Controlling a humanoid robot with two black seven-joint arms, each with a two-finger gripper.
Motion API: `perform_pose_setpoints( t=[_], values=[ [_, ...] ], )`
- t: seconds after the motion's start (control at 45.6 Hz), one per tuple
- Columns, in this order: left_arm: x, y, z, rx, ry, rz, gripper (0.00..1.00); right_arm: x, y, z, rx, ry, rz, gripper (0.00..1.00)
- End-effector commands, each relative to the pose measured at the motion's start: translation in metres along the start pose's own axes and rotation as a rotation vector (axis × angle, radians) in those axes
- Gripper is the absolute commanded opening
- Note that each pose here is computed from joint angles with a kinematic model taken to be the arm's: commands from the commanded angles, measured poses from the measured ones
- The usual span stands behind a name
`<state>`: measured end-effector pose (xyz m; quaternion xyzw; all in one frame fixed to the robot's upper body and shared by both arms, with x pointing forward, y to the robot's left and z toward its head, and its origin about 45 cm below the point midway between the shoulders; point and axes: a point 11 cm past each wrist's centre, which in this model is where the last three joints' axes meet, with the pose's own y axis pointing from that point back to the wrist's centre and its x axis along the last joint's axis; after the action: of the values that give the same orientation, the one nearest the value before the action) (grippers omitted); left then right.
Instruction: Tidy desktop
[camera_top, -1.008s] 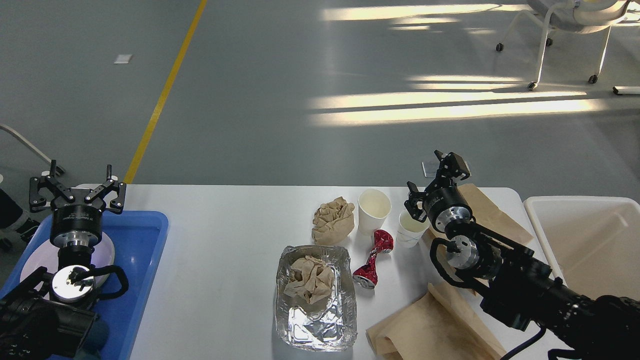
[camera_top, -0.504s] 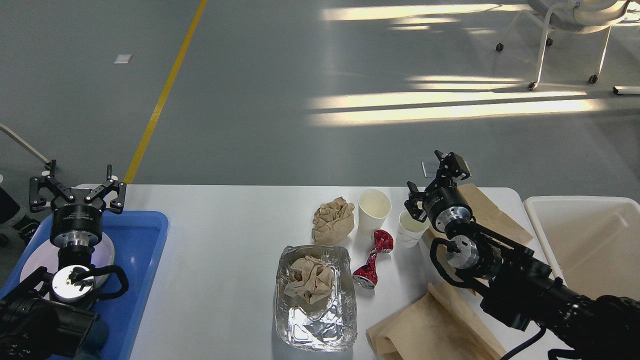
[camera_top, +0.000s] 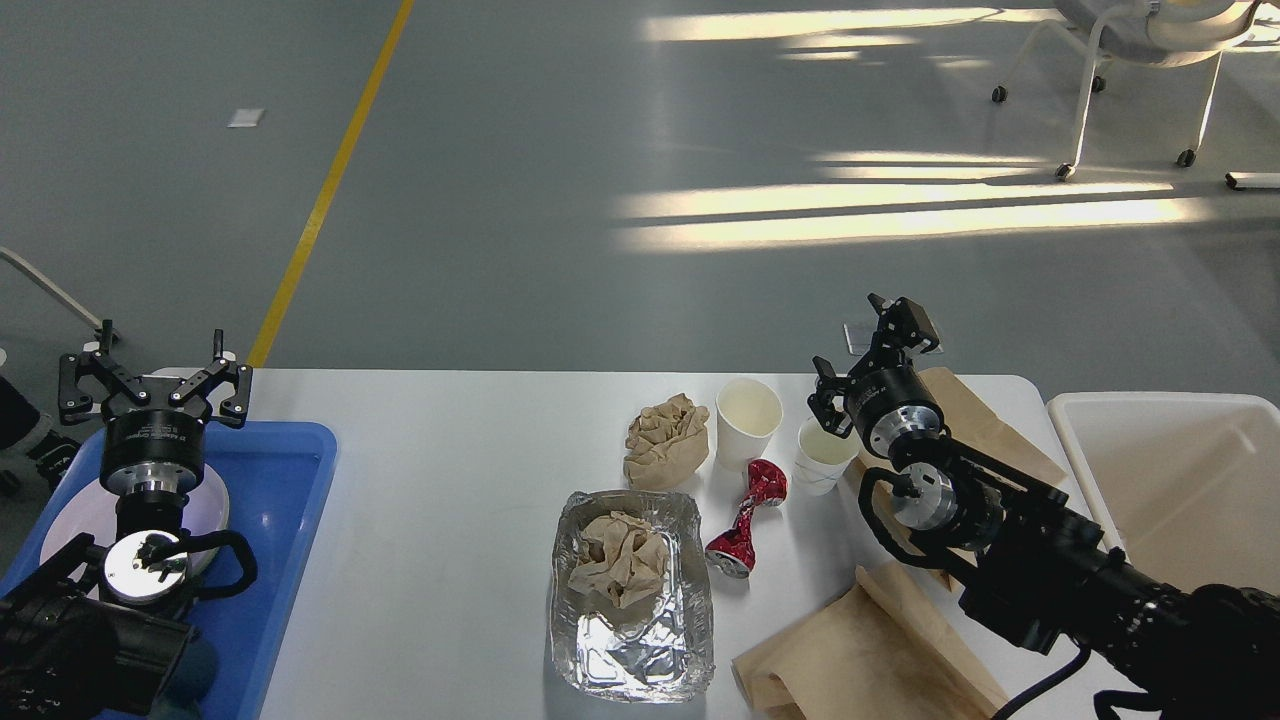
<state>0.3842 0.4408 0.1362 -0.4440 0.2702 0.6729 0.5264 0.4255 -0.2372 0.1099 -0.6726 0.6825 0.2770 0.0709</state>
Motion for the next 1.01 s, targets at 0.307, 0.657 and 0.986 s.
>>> perform_pose_setpoints(
  t=[0.307,0.657,0.986],
  values=[
    [0.000,0.000,0.000,-0.002,0.001,-0.001,0.96,-0.002,-0.004,-0.010,0.017,0.007,-0.007,1.00],
    [0.000,0.000,0.000,0.000,0.000,0.000,0.96,0.019,-0.004,-0.015,0.028,0.024,0.049,1.00],
    [0.001,0.001,0.000,0.000,-0.001,0.001,0.96,0.020,-0.004,-0.015,0.029,0.017,0.055,1.00]
  ],
)
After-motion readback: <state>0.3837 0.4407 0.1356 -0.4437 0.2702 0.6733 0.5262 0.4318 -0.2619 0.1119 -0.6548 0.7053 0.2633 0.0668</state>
